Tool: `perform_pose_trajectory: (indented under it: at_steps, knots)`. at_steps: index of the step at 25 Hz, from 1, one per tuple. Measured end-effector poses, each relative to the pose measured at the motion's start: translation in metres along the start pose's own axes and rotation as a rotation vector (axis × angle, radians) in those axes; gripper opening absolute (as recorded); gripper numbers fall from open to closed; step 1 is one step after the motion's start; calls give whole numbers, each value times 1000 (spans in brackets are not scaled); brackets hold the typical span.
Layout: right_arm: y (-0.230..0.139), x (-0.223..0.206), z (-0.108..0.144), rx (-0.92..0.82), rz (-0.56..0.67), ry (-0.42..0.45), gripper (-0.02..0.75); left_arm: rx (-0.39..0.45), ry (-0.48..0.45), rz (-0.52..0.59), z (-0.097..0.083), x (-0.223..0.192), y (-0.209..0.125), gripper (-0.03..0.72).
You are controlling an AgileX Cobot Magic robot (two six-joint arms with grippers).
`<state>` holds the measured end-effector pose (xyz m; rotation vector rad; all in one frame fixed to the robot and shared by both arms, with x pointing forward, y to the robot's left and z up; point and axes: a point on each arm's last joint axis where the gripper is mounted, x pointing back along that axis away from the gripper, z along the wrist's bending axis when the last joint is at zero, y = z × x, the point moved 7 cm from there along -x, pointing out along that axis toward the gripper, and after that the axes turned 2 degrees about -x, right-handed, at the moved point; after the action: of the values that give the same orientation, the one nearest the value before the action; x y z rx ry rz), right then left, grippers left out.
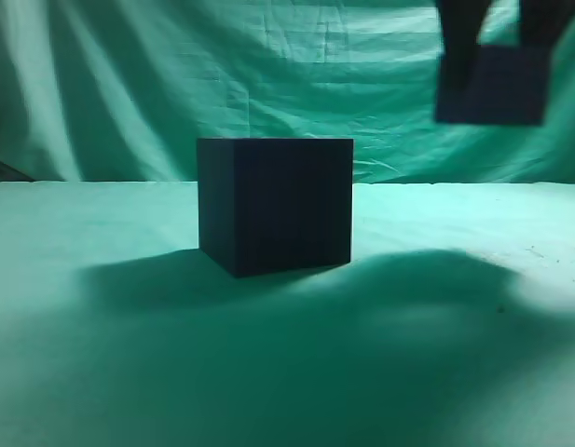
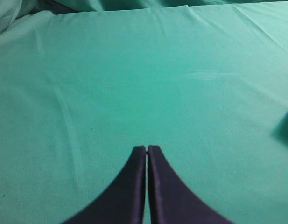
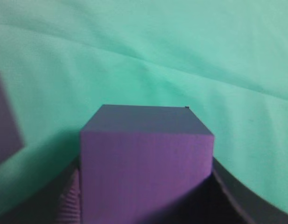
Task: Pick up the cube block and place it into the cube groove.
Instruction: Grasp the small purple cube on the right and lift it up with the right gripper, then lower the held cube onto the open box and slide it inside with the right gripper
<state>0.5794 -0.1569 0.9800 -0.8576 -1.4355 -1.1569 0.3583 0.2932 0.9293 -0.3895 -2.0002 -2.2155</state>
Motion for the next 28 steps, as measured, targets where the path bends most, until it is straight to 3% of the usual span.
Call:
perform_pose_trajectory:
  at_steps: [7, 11, 15, 28]
  knots:
    - [-8, 24, 95, 235, -45, 80, 419, 0, 0, 0, 0, 0, 0, 0]
    - [-12, 21, 130, 310, -79, 114, 419, 0, 0, 0, 0, 0, 0, 0]
    - [-10, 12, 142, 302, -69, 133, 419, 0, 0, 0, 0, 0, 0, 0]
    - [-4, -18, 148, 289, -34, 125, 419, 0, 0, 0, 0, 0, 0, 0]
